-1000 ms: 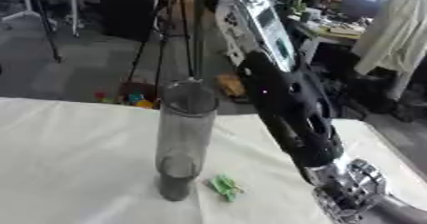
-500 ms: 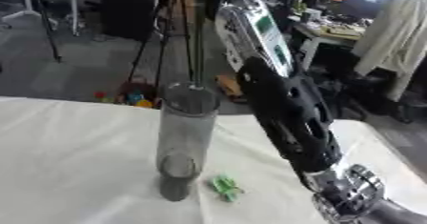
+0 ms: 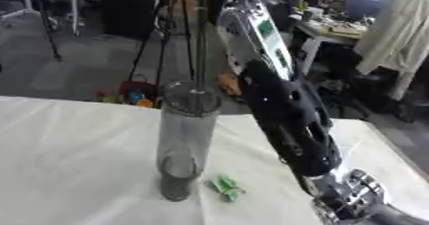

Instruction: Arrange flowers into the vase.

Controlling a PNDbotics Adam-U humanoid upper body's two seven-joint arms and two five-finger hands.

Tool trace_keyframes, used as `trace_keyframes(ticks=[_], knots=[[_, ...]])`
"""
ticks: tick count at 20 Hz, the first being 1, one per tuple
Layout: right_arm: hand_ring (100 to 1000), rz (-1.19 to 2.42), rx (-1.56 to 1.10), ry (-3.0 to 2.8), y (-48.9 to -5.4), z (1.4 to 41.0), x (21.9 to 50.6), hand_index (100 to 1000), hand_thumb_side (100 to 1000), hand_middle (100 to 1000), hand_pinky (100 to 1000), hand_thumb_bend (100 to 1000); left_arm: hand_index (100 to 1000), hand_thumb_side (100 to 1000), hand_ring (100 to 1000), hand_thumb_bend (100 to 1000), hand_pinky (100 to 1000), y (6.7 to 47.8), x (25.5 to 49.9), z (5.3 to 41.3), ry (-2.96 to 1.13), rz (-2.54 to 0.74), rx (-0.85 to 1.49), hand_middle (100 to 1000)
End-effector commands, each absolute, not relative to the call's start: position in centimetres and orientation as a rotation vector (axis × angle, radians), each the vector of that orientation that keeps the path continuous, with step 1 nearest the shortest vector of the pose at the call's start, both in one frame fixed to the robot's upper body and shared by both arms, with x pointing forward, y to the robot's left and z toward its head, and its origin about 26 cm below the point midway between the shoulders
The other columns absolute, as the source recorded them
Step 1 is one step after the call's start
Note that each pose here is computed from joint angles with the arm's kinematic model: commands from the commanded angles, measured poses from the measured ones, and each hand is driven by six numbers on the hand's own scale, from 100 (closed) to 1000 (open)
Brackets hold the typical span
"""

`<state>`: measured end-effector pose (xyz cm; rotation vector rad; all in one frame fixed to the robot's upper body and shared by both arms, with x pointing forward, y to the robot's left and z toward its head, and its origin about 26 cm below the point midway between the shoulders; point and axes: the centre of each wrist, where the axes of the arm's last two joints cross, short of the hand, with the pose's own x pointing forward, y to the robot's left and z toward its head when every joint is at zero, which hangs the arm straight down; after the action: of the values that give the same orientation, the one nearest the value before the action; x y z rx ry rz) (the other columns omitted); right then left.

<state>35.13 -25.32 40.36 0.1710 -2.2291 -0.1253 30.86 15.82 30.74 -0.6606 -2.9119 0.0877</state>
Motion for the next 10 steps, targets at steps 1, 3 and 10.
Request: trace_keyframes(ticks=[1,3,10], knots=[[168,-0.156,0.178,-2.253,-25.87,41.33,34.49,151,360,100,181,100,895,906,829,344,712,15.57,30.45,31.39,-2.932,0.079,-0.693,757],[178,-0.17,0.181,-2.251,-25.9,41.22,34.48,150,374,100,187,100,895,907,829,344,712,15.55,30.44,31.39,-2.931,0.079,-0.695,757],[217,-0.216,0.2,-2.265,-25.99,40.87,34.36,145,422,100,214,100,895,911,829,341,713,15.45,30.42,31.39,-2.93,0.075,-0.703,757]])
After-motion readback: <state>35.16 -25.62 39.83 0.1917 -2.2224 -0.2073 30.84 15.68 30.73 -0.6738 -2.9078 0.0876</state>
